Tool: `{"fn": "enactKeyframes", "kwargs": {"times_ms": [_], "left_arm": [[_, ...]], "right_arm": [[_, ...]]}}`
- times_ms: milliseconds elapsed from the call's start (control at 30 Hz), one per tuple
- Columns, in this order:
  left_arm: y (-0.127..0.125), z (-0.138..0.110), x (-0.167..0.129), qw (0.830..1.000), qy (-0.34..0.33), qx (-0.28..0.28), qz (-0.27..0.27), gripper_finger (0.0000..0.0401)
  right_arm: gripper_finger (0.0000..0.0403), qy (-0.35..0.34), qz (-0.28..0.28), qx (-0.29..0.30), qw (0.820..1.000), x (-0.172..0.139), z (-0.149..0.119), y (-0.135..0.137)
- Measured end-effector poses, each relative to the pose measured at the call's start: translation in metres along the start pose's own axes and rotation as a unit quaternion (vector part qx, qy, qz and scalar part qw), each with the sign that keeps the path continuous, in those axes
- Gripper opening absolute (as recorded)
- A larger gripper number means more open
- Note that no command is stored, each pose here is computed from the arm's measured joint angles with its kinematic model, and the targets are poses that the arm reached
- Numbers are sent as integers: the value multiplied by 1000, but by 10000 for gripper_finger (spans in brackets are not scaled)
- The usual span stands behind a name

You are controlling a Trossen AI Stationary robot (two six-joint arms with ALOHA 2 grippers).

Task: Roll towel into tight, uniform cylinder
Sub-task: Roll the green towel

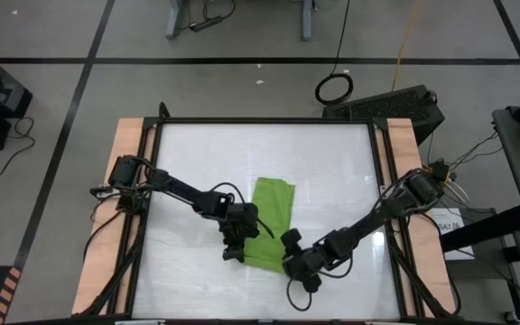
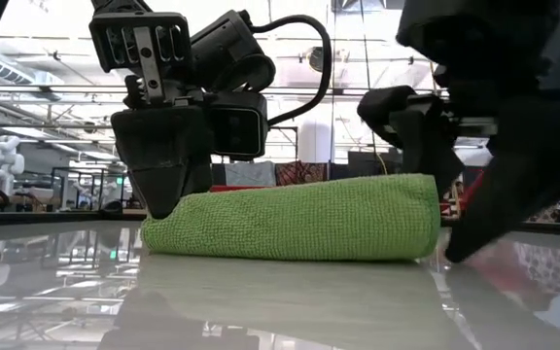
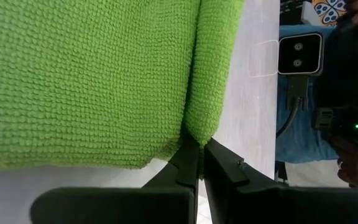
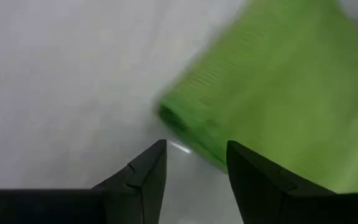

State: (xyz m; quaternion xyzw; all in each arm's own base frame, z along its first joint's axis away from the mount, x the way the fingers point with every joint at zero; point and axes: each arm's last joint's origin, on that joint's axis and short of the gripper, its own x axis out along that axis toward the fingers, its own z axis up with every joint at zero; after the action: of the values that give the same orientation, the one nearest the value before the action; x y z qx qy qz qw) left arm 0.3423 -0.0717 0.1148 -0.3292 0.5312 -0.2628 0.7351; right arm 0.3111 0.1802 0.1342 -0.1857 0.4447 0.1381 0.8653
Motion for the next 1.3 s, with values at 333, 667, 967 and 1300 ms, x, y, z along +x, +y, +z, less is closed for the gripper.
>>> {"fn": "enactKeyframes", "kwargs": {"times_ms": [333, 667, 967, 1300], "left_arm": [[2, 1, -2, 1000, -3, -7, 0, 17], [5, 3, -5, 1000, -7, -20, 1, 17], [5, 3, -5, 1000, -6, -20, -2, 17], [5, 2, -5, 1000, -2, -22, -3, 17]], "right_arm": [[157, -67, 6, -36, 997, -23, 16, 4], [157, -92, 29, -82, 992, -27, 23, 15], [157, -63, 29, -73, 995, -12, 16, 10], [157, -31, 24, -39, 998, 8, 7, 3]]}}
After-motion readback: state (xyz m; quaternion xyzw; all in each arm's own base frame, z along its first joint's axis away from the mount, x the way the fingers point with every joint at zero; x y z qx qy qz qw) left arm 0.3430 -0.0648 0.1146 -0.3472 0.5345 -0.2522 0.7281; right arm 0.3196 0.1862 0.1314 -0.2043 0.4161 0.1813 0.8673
